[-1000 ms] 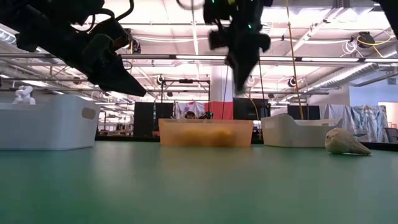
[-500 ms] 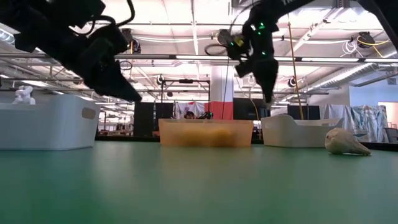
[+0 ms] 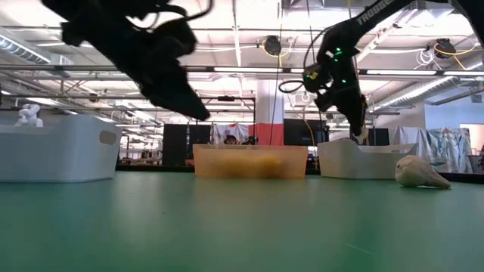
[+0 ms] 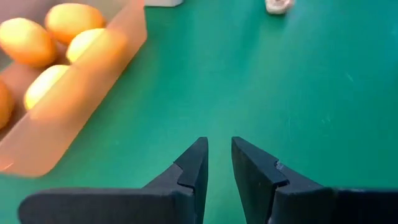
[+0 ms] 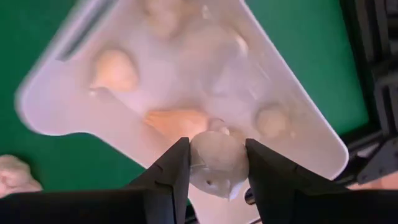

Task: Sort produce into baskets
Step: Put the garlic into the right white bin

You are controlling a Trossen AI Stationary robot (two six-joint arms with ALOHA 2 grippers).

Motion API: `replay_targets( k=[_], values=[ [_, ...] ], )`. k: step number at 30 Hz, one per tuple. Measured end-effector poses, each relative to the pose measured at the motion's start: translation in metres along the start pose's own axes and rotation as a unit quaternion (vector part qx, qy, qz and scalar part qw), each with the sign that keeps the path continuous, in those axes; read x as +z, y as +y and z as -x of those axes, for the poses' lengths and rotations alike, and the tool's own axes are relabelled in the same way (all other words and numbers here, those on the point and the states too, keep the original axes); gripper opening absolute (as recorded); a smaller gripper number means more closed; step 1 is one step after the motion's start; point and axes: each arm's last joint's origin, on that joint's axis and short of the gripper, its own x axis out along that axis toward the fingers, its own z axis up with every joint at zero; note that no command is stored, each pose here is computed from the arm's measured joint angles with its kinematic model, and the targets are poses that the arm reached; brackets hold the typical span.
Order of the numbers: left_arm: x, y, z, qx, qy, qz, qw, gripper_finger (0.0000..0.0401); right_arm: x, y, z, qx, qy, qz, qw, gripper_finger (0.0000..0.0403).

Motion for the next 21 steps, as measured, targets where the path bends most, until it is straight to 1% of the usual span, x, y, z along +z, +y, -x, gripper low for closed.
replay_targets(
  k=[5,10,13,15,19,21],
  values=[
    [0.008,-0.014,-0.03,0.007,0.02,-0.039,0.999,0.008,-0.016,-0.013,-0.006,0.001,-0.008,-0.034,0.999,0.013],
    [0.02,-0.024,-0.048,0.002,-0.003,-0.063,0.998,0.008,-0.025,-0.019,-0.013,-0.002,-0.029,-0.062,0.998,0.013],
    [0.023,-0.028,-0.051,-0.011,-0.016,-0.072,0.997,0.008,-0.026,-0.022,-0.018,-0.005,-0.046,-0.089,0.995,0.0134],
    [0.023,-0.03,-0.052,-0.013,-0.023,-0.08,0.996,0.008,-0.026,-0.023,-0.022,-0.005,-0.049,-0.097,0.994,0.0142],
    [0.022,-0.032,-0.052,-0.016,-0.024,-0.1,0.995,0.008,-0.026,-0.024,-0.027,-0.008,-0.052,-0.11,0.993,0.0169],
    [0.022,-0.033,-0.052,-0.017,-0.023,-0.108,0.994,0.008,-0.026,-0.025,-0.026,-0.021,-0.05,-0.111,0.992,0.0186]
  ],
)
